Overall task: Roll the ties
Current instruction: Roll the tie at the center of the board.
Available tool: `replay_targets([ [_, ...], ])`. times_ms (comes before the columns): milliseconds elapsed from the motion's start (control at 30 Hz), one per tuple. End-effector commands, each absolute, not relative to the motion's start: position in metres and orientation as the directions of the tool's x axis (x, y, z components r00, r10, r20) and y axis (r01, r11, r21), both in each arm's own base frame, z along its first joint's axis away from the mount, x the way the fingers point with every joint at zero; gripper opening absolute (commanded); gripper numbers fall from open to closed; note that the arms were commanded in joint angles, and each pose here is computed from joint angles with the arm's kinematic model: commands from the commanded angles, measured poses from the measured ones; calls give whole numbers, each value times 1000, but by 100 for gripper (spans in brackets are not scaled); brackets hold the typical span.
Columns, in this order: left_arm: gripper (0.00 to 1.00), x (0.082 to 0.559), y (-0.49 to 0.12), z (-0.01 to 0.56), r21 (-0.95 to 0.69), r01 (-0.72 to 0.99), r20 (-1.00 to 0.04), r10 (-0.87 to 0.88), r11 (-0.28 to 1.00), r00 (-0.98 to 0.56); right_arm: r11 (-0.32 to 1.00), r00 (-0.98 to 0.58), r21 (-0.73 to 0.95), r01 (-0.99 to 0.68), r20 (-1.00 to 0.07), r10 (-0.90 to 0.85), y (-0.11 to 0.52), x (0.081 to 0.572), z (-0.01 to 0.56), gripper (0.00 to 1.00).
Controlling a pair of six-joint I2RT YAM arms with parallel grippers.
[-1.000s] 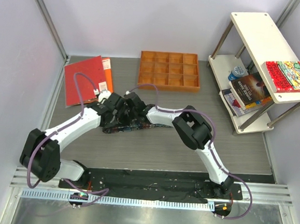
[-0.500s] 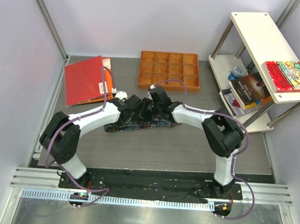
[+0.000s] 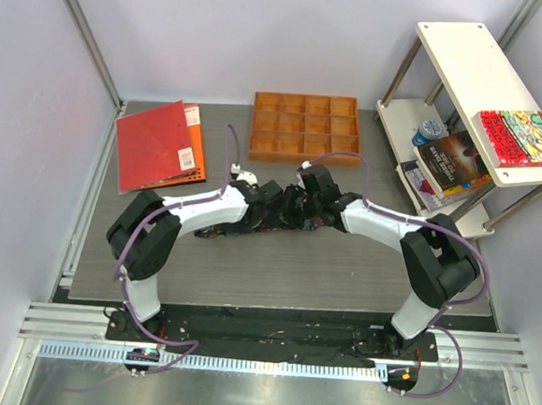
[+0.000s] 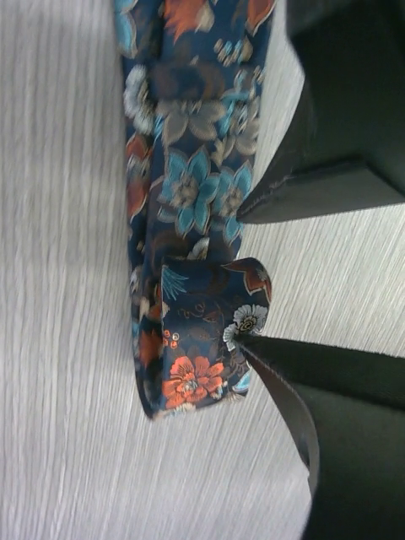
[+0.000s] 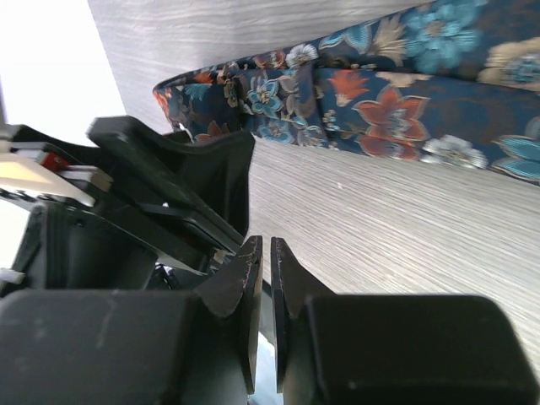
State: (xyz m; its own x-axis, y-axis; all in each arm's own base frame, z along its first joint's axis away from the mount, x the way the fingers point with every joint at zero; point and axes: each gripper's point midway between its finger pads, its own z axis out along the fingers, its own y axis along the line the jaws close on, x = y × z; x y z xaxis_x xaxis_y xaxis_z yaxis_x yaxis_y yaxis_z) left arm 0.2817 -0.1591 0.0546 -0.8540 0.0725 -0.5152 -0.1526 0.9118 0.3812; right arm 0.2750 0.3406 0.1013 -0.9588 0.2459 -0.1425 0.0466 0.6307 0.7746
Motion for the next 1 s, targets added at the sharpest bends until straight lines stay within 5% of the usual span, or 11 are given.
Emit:
replay_targets([
  [0,59,288,-182,72,297,-156,-557,39,942,-829,621,-941,783,-5,-215,263,332,281,130,15],
  [333,80,278,-189,122,118,-94,-589,-7,988,-808,601,-950,798,-48,-223,220,363,288,147,15],
  [967,75,259,-75,106,-258,-341,-475,-426,904,-770,608,-974,778,-155,-225,39,488,294,121,13],
])
